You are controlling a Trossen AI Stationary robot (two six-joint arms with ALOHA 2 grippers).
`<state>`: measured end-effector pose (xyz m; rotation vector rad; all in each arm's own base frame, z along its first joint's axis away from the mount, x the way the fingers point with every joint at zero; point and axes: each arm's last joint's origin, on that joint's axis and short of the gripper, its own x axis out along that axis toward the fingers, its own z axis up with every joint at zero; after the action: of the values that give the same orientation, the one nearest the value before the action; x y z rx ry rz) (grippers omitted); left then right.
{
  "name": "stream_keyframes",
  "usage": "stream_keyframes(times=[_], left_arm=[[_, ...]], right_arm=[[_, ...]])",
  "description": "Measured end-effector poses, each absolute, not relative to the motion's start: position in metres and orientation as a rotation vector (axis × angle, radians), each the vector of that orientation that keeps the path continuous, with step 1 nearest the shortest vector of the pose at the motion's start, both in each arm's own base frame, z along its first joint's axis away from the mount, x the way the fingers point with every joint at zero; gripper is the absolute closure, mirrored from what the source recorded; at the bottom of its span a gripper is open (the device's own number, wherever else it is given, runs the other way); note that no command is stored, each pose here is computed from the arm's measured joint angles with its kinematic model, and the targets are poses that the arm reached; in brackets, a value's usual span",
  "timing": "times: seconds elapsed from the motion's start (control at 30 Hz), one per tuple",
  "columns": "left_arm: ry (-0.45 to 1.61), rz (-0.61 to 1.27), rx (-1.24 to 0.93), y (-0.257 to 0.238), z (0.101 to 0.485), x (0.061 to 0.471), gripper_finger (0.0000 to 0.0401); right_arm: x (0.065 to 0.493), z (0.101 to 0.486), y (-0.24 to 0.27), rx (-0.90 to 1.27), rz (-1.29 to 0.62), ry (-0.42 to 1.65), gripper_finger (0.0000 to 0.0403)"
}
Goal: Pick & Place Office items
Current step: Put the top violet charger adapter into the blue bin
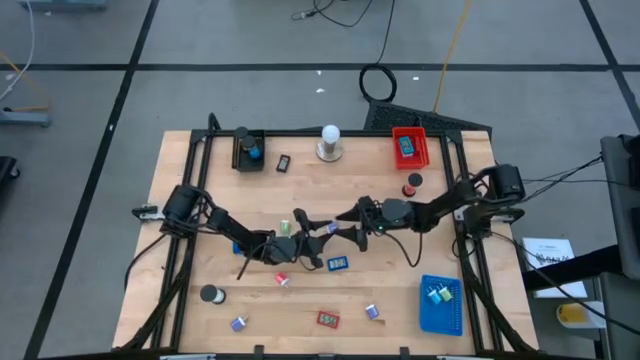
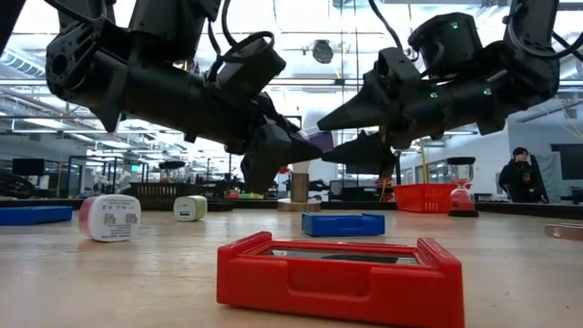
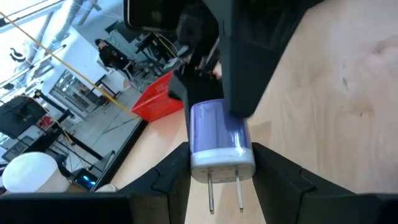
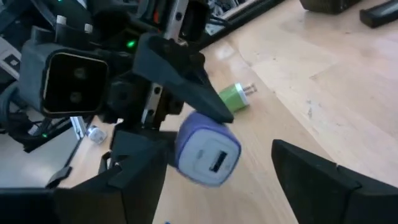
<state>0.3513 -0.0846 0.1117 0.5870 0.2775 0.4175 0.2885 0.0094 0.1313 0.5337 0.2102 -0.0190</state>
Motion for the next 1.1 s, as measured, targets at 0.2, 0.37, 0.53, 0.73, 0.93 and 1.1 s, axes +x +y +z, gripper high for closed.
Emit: stream_keyframes(times=[0.2,0.37,0.53,0.73,0.93,1.1], left_arm=[[0.264,0.42,0.583,-0.085,0.113,0.352,0.0249],[0.267,0.419,0.588,-0.085,0.113,0.351,0.0249],[0.278,0.416,0.595,-0.085,0.112,0.351,0.0249],[0.285,0.422,0.587,-0.085,0.111,0.351,0.0237],[0.293,0.466,0.545,-0.09,0.114,0.348,0.0169],[0.363,0.453,0.537,-0.09,0.123,0.343,0.0117]], right_arm=[[0.301,0.129,0.009,0.569,0.031,0.187,0.0138],[0.307,0.127,0.01,0.577,0.056,0.188,0.0169],[0.307,0.126,0.01,0.564,0.05,0.19,0.023],[0.307,0.126,0.006,0.544,0.042,0.189,0.0263],[0.307,0.123,0.006,0.482,0.039,0.219,0.026],[0.306,0.12,0.006,0.455,0.026,0.26,0.0255]])
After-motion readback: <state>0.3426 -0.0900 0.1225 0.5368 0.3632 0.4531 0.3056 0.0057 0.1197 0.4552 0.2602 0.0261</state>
